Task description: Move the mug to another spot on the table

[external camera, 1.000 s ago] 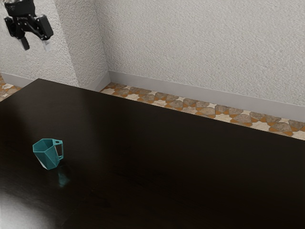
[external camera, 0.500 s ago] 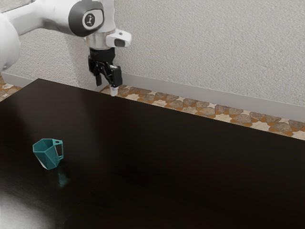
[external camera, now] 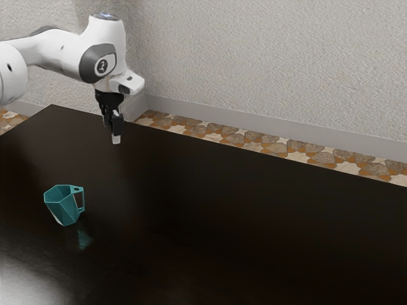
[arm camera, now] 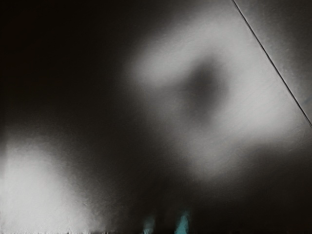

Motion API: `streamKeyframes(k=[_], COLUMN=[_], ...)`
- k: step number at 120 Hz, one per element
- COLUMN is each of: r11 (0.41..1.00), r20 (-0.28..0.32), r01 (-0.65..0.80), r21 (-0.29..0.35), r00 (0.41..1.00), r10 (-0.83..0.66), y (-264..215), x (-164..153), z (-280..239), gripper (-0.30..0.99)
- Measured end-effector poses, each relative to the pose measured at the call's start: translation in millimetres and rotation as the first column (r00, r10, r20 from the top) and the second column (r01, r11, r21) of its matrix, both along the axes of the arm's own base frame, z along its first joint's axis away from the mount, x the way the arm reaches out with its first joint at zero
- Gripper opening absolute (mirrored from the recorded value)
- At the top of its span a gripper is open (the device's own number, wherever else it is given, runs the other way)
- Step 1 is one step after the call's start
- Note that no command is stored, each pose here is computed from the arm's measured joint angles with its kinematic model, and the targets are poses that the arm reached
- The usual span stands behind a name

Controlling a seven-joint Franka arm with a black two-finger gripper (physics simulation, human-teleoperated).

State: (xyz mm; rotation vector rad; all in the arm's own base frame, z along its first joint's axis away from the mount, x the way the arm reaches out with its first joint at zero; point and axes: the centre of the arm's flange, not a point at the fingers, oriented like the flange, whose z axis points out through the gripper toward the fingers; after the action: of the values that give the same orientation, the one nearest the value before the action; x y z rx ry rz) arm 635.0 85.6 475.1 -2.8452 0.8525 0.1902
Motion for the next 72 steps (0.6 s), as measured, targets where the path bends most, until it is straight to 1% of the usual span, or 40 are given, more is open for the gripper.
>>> streamKeyframes(k=[9, 20, 31, 52, 72], r11=[1.000, 0.999, 0.997, 0.991, 0.986], r20=[-0.006, 0.002, -0.019, -0.091, -0.131], r01=[0.025, 0.046, 0.073, 0.134, 0.165], r21=[0.003, 0.012, 0.013, -0.004, -0.007], r00=[1.000, 0.999, 0.997, 0.987, 0.978], r10=[-0.025, -0.046, -0.072, -0.133, -0.164], y=[29, 68, 97, 110, 114], x=[-8, -15, -27, -49, -54], z=[-16, -30, -54, -95, -122], gripper=[0.66, 0.65, 0.65, 0.65, 0.65])
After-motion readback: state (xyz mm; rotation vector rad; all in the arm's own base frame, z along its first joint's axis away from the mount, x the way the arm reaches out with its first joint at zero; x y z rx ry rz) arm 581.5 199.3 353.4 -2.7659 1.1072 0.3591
